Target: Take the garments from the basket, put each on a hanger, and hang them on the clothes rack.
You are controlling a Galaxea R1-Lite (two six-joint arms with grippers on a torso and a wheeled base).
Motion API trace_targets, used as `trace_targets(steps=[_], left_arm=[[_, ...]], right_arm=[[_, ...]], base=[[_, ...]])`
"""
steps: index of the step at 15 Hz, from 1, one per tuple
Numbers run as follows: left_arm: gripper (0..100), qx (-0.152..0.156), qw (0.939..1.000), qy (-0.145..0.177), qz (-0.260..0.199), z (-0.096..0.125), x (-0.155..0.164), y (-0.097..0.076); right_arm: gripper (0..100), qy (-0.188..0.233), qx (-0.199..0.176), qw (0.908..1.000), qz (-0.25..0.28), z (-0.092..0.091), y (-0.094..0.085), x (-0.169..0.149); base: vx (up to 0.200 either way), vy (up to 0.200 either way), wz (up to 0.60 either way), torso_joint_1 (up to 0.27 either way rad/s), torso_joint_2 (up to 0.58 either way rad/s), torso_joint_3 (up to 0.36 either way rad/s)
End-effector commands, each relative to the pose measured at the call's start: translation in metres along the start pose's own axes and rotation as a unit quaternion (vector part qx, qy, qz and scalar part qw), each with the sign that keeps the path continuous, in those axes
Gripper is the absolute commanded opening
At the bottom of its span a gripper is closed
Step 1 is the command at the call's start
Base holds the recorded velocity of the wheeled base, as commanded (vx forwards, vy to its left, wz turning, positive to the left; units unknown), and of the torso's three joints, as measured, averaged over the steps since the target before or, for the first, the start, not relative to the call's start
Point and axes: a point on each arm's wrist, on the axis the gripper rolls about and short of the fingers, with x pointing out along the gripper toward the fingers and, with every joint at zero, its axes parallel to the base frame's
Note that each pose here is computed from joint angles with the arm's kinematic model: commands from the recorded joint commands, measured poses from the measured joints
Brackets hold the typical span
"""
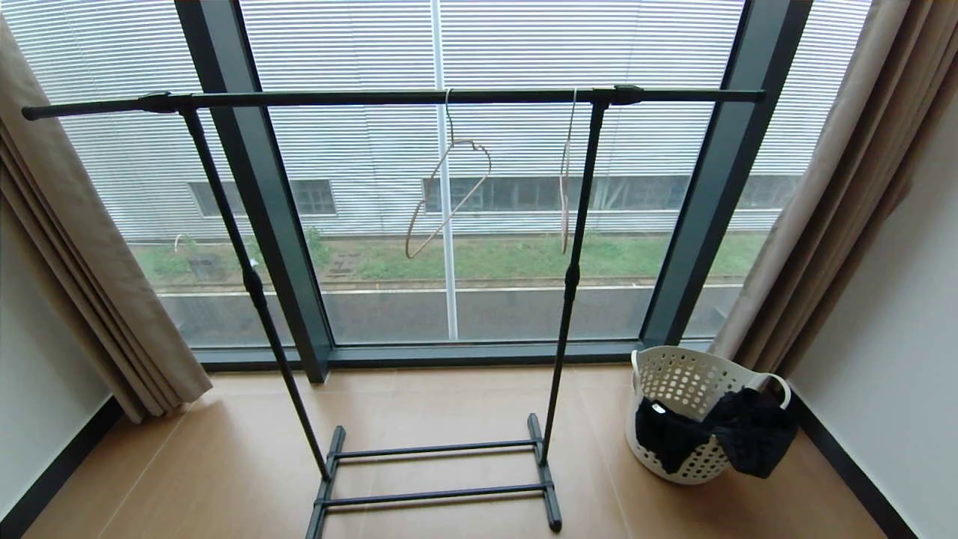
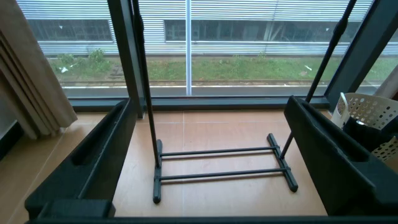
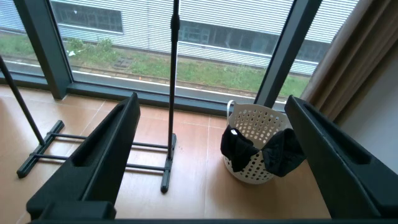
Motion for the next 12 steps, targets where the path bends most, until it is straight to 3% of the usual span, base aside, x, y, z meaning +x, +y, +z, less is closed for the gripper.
trace_targets(steps=[1, 12], left_arm=[[100, 0.0, 1.0, 0.0, 0.001, 0.0001, 0.0001, 0.0], [100, 0.0, 1.0, 0.0, 0.0, 0.0001, 0.0001, 0.0]], right_arm=[[100, 0.0, -0.009, 0.9999, 0.01, 0.0, 0.0005, 0.0001], [100, 0.0, -0.007, 0.9999, 0.013, 0.0003, 0.0006, 0.0]], base=[[0.0, 0.0, 0.0, 0.0, 0.0, 0.0], [0.0, 0.0, 0.0, 0.0, 0.0, 0.0]])
